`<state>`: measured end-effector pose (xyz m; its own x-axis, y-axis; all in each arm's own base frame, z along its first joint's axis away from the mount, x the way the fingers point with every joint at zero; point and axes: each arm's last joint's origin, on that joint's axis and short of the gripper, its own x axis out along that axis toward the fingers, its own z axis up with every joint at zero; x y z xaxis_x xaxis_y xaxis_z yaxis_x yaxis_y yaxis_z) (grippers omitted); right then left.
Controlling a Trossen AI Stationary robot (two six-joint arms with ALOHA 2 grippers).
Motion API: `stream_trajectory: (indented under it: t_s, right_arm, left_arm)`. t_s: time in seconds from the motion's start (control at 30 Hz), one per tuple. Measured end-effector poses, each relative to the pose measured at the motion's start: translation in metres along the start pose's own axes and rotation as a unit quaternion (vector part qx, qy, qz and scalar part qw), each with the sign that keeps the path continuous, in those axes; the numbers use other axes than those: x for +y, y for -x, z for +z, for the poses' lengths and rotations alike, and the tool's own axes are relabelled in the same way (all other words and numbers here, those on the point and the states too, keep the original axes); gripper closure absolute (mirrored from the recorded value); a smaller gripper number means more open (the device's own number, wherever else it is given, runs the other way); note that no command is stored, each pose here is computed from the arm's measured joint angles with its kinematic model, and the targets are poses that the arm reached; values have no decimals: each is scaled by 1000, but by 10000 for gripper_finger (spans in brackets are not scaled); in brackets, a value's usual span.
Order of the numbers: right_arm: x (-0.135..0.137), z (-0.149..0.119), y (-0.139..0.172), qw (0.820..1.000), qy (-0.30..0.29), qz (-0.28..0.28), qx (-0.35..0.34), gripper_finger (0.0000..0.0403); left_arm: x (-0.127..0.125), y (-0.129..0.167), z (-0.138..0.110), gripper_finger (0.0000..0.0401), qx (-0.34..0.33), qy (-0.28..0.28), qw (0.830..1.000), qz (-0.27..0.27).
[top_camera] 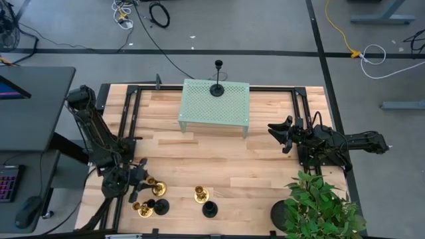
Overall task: Pick & Place candle stick holders
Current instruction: Put the top left gold candle holder on the shelf
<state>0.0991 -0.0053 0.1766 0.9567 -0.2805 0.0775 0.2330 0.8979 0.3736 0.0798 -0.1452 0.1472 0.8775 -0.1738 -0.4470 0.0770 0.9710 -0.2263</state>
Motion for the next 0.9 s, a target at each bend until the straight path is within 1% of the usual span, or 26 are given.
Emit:
stream_trajectory:
  t_s: [0.03,0.07,0.1,0.2,0.33,0.53,0.63,0.73,0.9]
  right_arm:
    - [0,0,0,1000,0,0,0,266]
    - [0,0,0,1000,0,0,0,266]
    - [0,0,0,1000,0,0,0,266]
    - [0,0,0,1000,0,0,0,266]
    - [0,0,0,1000,0,0,0,266]
    - [0,0,0,1000,0,0,0,266]
    - [0,0,0,1000,0,0,0,266]
    - [0,0,0,1000,0,0,-1,266]
    - [0,1,0,1000,-1,2,-4,266]
  left_arm:
    - [0,0,0,370,-5,-2,1000,5]
    - [1,0,1,382,-11,-1,1000,9]
    - [1,0,1,385,-16,2,1000,14]
    - [2,0,2,381,-34,5,999,29]
    - [3,0,3,387,-56,5,997,47]
    - [6,2,10,387,-102,23,991,80]
    - [13,3,19,387,-128,38,985,106]
    - [21,3,31,387,-142,35,981,130]
    - [30,12,65,387,-162,16,971,173]
